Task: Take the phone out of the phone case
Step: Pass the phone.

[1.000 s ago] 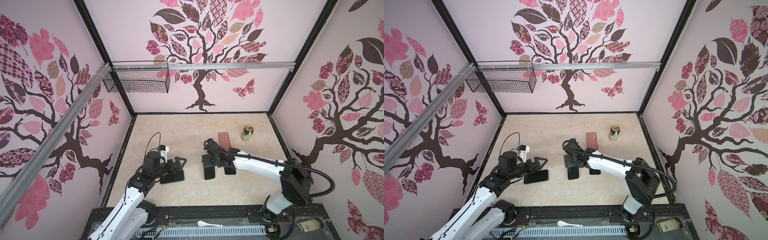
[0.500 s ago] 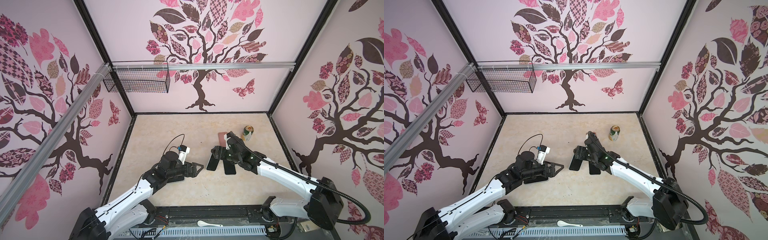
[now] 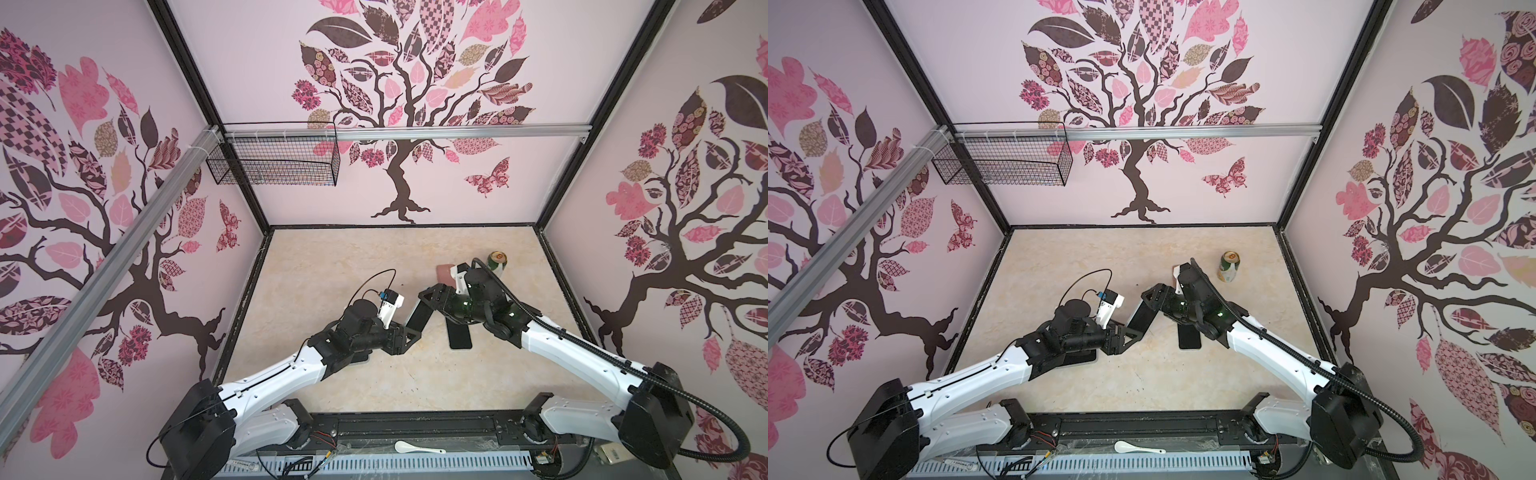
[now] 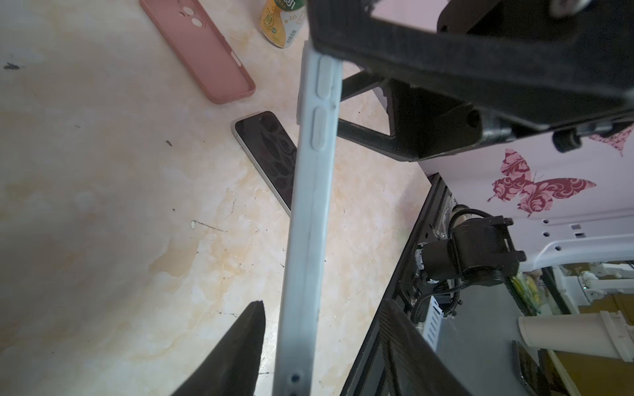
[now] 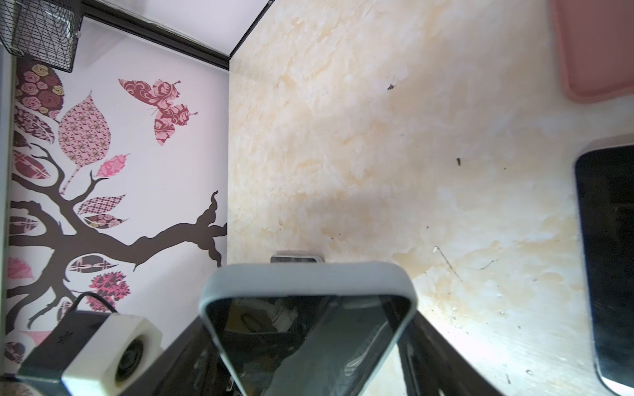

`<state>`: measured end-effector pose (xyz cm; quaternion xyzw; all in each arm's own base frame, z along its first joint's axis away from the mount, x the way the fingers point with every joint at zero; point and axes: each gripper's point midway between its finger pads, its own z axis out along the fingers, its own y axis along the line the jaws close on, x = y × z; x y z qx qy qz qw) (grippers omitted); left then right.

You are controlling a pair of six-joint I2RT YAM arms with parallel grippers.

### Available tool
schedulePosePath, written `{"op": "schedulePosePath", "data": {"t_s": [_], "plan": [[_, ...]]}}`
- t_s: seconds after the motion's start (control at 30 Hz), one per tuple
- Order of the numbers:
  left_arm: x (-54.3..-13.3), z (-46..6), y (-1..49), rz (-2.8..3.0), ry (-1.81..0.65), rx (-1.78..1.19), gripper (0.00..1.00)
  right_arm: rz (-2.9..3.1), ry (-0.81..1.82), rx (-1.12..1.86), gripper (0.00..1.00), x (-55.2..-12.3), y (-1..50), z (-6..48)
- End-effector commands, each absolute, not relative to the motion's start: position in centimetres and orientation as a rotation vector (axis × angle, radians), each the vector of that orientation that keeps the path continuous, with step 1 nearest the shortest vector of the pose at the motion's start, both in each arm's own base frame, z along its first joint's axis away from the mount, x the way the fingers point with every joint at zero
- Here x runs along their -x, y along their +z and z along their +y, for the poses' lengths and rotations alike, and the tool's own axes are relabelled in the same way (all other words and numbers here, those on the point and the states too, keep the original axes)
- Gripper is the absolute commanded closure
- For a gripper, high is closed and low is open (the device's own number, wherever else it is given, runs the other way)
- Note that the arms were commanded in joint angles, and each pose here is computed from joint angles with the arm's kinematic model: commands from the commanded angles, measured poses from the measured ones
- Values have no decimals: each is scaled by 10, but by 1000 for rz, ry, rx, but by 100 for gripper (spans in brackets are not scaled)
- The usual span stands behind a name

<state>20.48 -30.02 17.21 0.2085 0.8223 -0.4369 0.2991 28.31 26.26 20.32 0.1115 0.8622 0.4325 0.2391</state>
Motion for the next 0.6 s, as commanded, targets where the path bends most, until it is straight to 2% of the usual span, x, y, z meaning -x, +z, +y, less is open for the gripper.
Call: {"op": "schedulePosePath", "data": {"t_s": [0.0, 0.27, 0.57], "plan": [[-212, -306, 199, 2088, -1174, -559, 54, 2331, 1290, -336, 100, -282, 223, 270], [-211, -301, 197, 2098, -1143, -562, 70, 2354, 1292, -440, 100, -282, 213, 263], [-210, -299, 197, 2101, -1135, -564, 78, 2363, 1300, -510, 100, -280, 207, 257]]}}
